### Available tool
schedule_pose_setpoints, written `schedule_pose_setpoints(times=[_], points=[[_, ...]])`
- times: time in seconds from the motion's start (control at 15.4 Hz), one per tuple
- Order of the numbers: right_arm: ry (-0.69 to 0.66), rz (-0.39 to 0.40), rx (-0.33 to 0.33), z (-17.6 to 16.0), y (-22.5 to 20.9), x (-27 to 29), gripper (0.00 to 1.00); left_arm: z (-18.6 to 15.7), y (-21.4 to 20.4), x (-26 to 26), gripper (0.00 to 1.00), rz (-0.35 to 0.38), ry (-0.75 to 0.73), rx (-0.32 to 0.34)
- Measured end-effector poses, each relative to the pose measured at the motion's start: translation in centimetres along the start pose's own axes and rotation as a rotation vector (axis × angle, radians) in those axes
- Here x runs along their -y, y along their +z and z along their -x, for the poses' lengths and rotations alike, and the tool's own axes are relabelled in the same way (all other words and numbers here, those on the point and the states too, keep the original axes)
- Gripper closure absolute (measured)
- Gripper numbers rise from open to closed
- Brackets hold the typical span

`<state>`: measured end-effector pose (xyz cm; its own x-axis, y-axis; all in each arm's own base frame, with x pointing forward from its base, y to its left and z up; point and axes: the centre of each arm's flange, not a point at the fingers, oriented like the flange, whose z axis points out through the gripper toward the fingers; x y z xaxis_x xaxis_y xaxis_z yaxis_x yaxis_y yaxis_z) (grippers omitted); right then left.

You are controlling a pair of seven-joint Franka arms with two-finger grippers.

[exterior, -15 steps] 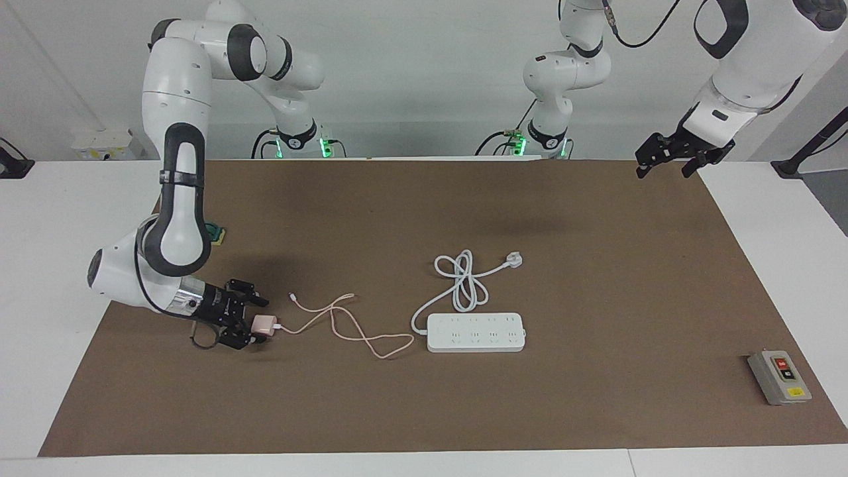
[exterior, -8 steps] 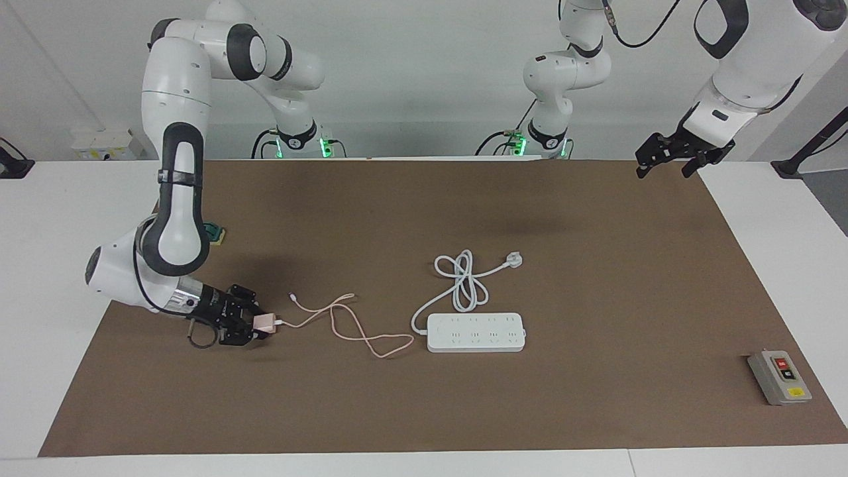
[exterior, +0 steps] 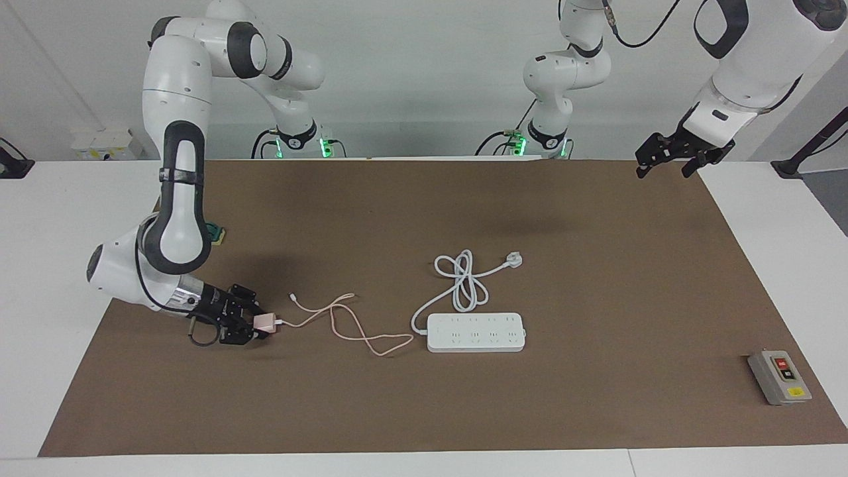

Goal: Plug charger into power strip
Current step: 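Close the right gripper on the pink charger, then carry the pink charger with the right gripper to the power strip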

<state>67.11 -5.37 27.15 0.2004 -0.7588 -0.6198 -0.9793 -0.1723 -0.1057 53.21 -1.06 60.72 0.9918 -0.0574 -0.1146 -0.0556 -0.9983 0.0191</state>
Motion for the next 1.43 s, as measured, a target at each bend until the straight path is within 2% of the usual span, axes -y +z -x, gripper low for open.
schedule_pose_setpoints(times=[0.26, 0.45, 0.65, 0.78, 0.97, 1.17, 1.43], points=[[0.030, 0.043, 0.051, 7.9, -3.6, 1.9, 0.48, 0.0, 0.0, 0.0, 0.00, 0.000, 0.000, 0.000], [0.056, 0.057, 0.054, 15.4, -4.7, 3.5, 0.48, 0.0, 0.0, 0.0, 0.00, 0.000, 0.000, 0.000], [0.103, 0.081, 0.050, 23.8, -2.5, 4.7, 0.48, 0.0, 0.0, 0.0, 0.00, 0.000, 0.000, 0.000], [0.138, 0.063, 0.040, 29.2, -0.6, 5.4, 0.48, 0.0, 0.0, 0.0, 0.00, 0.000, 0.000, 0.000], [0.172, 0.019, 0.030, 35.5, 2.6, 5.9, 0.48, 0.0, 0.0, 0.0, 0.00, 0.000, 0.000, 0.000], [0.183, -0.033, 0.030, 41.1, 6.0, 5.5, 0.48, 0.0, 0.0, 0.0, 0.00, 0.000, 0.000, 0.000], [0.178, -0.047, 0.036, 45.1, 8.7, 4.6, 0.48, 0.3, 0.0, 0.9, 0.00, 0.000, -0.018, 0.014]])
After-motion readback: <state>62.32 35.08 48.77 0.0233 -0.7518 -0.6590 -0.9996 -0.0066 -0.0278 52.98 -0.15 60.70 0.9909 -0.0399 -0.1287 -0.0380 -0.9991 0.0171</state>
